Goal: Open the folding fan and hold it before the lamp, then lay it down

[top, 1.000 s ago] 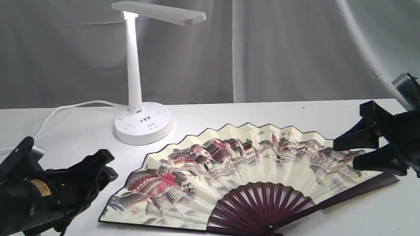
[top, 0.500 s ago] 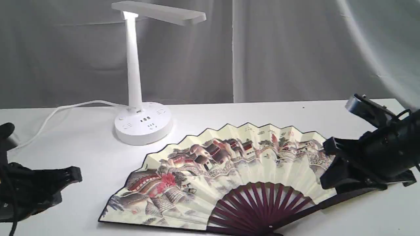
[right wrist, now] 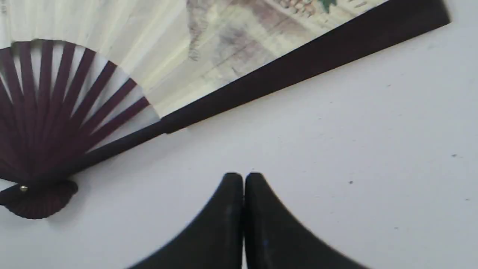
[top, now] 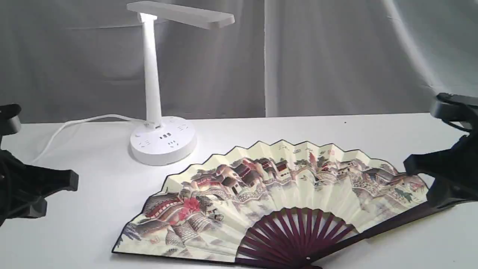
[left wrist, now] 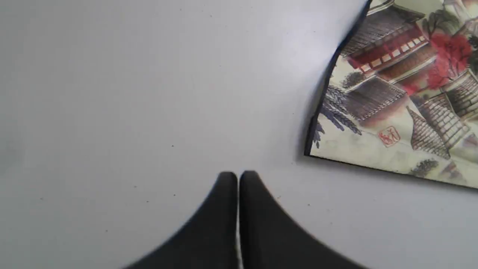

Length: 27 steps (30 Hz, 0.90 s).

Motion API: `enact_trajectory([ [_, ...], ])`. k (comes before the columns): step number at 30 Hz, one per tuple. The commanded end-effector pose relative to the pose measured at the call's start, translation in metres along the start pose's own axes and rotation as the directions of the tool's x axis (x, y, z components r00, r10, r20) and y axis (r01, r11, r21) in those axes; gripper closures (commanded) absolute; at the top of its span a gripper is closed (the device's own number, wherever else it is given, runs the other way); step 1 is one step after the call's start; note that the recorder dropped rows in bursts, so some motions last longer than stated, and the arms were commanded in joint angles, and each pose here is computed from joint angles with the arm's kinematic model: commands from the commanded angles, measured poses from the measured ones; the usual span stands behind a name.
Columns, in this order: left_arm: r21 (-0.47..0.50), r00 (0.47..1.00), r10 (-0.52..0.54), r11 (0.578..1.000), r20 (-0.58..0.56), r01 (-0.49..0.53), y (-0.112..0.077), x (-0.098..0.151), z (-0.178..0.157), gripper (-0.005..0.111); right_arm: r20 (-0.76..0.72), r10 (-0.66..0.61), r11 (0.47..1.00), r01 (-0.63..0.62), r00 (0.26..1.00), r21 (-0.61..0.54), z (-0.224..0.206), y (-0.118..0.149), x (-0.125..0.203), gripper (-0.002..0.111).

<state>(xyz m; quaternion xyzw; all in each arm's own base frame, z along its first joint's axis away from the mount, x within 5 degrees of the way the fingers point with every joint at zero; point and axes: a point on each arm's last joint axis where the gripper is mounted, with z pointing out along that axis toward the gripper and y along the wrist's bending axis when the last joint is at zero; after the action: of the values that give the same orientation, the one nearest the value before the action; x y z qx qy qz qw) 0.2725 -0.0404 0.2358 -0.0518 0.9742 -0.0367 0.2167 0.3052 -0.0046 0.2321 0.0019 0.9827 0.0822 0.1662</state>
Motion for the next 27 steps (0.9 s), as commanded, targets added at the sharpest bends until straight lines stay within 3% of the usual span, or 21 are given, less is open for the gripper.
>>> enact_trajectory([
  [1, -0.014, 0.998, 0.060, 0.998, -0.022, -0.060, 0.001, -0.004, -0.009, 0.107, 0.048, -0.057, 0.997, 0.054, 0.997, 0.061, -0.019, -0.001, 0.002, 0.108],
  [9, -0.060, 0.989, 0.142, 0.988, -0.048, -0.145, 0.005, -0.005, -0.012, 0.107, 0.134, -0.108, 0.990, 0.094, 0.985, 0.102, -0.059, 0.004, 0.010, 0.108],
  [20, -0.048, 0.997, 0.010, 0.999, -0.076, -0.014, 0.038, -0.008, -0.012, 0.107, 0.211, -0.144, 0.984, 0.118, 0.967, 0.132, -0.097, 0.010, 0.025, 0.108],
  [27, -0.042, 0.998, 0.004, 0.999, -0.060, -0.007, 0.038, -0.007, -0.019, 0.107, 0.185, -0.143, 0.984, 0.120, 0.972, 0.129, -0.097, 0.010, 0.027, 0.108],
])
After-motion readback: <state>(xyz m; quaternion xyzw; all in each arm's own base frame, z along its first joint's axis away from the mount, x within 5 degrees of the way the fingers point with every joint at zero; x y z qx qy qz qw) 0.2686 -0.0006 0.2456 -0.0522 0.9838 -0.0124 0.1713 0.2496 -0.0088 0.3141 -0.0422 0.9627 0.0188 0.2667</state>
